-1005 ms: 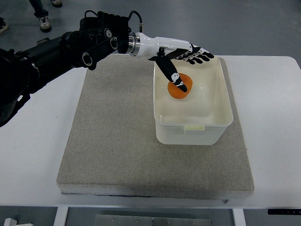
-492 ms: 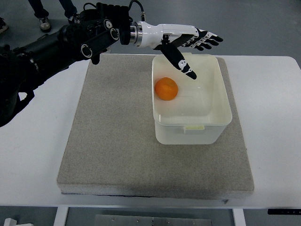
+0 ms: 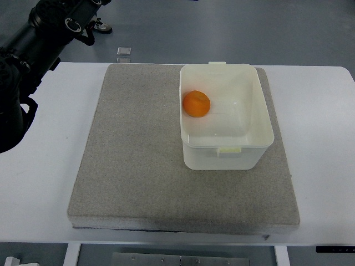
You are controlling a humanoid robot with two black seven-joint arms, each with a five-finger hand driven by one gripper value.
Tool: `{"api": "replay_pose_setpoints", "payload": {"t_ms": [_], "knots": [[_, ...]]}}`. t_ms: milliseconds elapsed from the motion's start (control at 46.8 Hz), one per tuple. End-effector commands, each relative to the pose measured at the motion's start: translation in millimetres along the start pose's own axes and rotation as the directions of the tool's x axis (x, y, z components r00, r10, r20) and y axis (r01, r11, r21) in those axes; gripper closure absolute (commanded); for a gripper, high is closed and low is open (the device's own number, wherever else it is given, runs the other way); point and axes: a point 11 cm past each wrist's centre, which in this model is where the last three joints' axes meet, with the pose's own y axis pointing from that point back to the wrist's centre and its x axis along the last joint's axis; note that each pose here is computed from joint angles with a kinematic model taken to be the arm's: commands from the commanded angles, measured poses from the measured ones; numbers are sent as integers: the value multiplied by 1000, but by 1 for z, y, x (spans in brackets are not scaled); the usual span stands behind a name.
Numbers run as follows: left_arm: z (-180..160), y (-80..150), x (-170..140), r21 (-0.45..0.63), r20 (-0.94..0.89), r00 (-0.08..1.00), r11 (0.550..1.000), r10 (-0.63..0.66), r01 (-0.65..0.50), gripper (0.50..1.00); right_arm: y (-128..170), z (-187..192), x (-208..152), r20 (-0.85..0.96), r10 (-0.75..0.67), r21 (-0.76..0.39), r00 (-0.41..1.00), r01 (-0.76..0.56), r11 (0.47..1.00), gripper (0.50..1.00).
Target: Put orange in box with left hand
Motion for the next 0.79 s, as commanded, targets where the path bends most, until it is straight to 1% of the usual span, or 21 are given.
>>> {"api": "replay_pose_setpoints", "payload": {"t_ms": [0,107,214,321,406,470,598,663,769], "knots": [[-5,5,17,6,39,993,993,114,-114,516,0,0,0,0,0,0,1000,0,1000,556],[-22,15,24,35,59,972,972,228,-231,519,0,0,0,0,0,0,1000,0,1000,556],[-39,31,39,62,47,927,925,372,-375,523,0,0,0,0,0,0,1000,0,1000,556],[-67,50,38,123,-26,887,882,461,-455,527,0,0,0,0,0,0,1000,0,1000,556],[-87,63,34,184,-99,852,851,514,-492,529,0,0,0,0,0,0,1000,0,1000,556],[-101,75,36,218,-144,822,827,552,-517,529,0,0,0,0,0,0,1000,0,1000,556],[-124,91,24,275,-204,788,806,581,-524,529,0,0,0,0,0,0,1000,0,1000,556],[-133,95,14,300,-224,773,797,594,-525,536,0,0,0,0,0,0,1000,0,1000,556],[-135,92,2,311,-265,759,798,595,-517,544,0,0,0,0,0,0,1000,0,1000,556]]}}
